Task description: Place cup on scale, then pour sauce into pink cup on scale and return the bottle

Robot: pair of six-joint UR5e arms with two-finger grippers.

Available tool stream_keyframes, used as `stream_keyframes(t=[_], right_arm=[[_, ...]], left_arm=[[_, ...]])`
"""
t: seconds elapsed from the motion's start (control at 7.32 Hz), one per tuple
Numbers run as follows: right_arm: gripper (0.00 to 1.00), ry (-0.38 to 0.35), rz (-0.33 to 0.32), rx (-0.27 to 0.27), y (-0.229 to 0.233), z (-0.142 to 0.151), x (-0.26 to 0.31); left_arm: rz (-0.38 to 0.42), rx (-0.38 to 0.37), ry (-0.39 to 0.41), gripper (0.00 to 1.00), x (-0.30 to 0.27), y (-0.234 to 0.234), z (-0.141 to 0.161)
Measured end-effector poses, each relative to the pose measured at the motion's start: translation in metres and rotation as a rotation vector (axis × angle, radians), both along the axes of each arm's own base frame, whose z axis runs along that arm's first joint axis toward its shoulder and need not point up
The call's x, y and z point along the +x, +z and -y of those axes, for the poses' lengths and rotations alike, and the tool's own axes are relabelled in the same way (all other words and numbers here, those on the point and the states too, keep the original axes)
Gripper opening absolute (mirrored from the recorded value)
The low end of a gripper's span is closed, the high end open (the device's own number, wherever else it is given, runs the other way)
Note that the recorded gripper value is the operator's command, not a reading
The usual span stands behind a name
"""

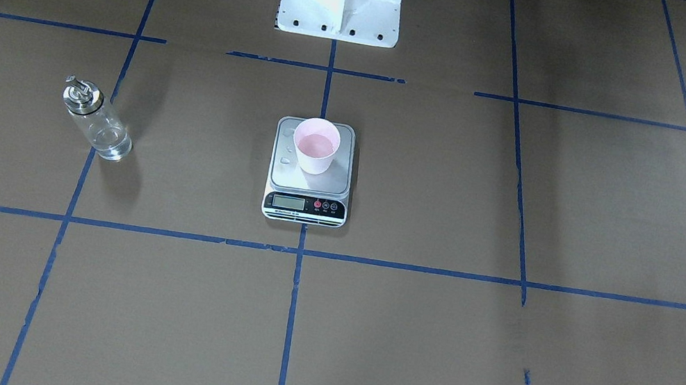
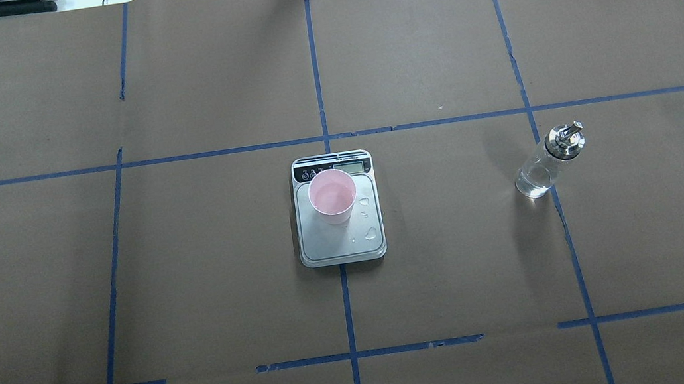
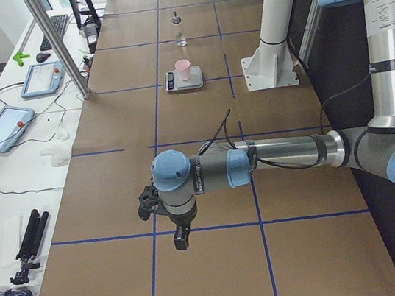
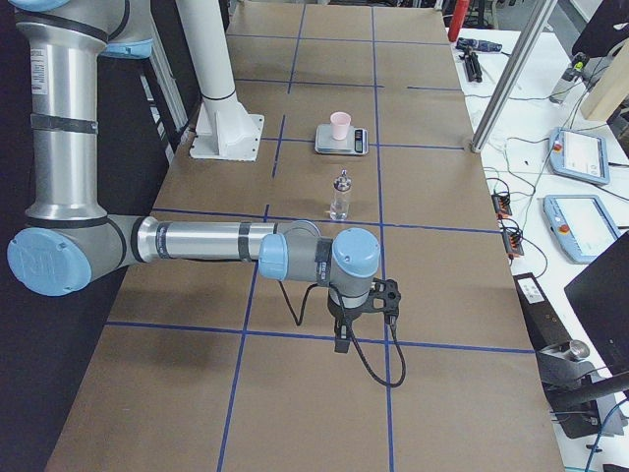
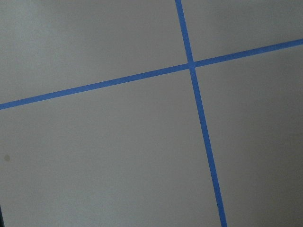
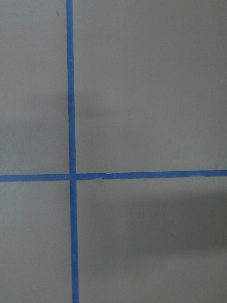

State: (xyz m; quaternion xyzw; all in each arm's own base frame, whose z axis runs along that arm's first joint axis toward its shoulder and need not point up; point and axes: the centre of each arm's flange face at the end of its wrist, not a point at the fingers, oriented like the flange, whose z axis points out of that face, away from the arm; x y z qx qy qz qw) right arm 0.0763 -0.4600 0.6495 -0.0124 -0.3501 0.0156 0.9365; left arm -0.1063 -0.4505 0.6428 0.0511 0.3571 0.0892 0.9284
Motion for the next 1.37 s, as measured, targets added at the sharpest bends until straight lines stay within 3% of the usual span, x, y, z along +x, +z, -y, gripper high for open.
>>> stream_keyframes(t=[1.37], right_arm=[[1.0, -0.034, -0.001, -0.005, 0.003, 0.0, -0.014]], left_arm=[[-0.001, -0.008, -0.001, 1.0, 0.0, 0.003, -0.002]])
